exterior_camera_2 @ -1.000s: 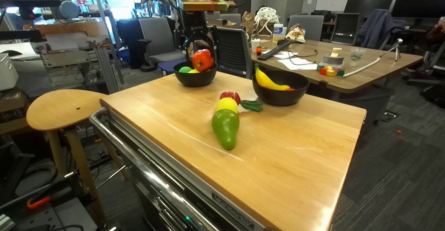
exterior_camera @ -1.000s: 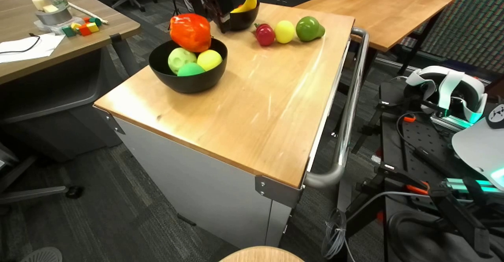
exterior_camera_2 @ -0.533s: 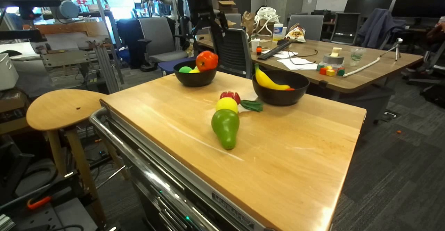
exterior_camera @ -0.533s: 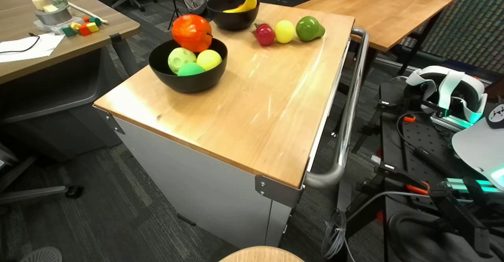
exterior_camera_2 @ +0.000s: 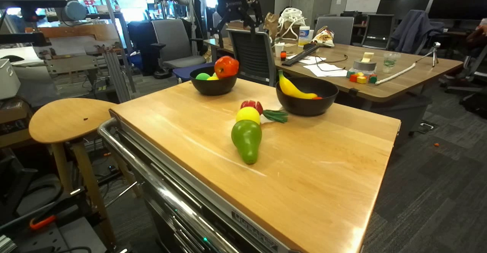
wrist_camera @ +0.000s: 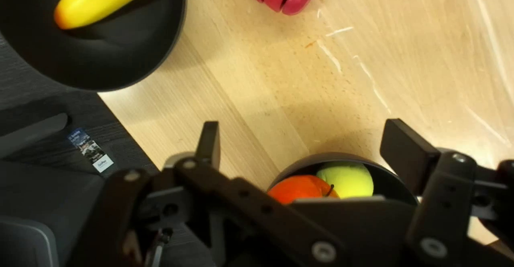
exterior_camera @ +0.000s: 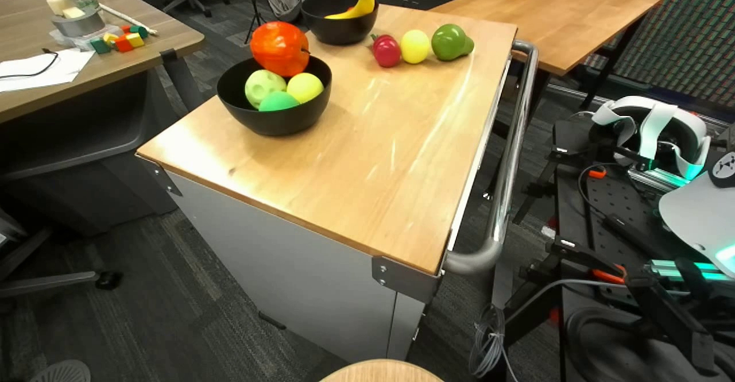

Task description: Put the fruits and vegetables in the left bowl then put the remaining fruits and vegetables in the right bowl

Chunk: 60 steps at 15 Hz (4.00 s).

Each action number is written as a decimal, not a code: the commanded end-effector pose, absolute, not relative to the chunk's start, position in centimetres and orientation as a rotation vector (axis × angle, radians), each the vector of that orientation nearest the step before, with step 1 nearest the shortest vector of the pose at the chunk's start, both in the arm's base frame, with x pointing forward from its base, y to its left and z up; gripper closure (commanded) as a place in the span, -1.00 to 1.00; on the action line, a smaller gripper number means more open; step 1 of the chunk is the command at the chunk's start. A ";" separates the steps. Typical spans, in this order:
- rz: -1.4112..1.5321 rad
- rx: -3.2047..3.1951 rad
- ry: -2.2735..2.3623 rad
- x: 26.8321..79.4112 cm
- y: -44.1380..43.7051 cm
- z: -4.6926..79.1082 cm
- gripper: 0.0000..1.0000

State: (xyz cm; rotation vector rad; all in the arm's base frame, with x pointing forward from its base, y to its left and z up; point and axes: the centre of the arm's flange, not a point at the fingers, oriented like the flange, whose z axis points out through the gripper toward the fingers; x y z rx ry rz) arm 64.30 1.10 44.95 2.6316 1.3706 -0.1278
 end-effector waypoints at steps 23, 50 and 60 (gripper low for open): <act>0.376 2.594 1.083 51.1 -3.9 31.3 -1.00; 0.196 2.424 1.288 54.7 -4.0 29.4 0.25; 0.502 2.355 1.373 54.8 1.5 42.1 0.25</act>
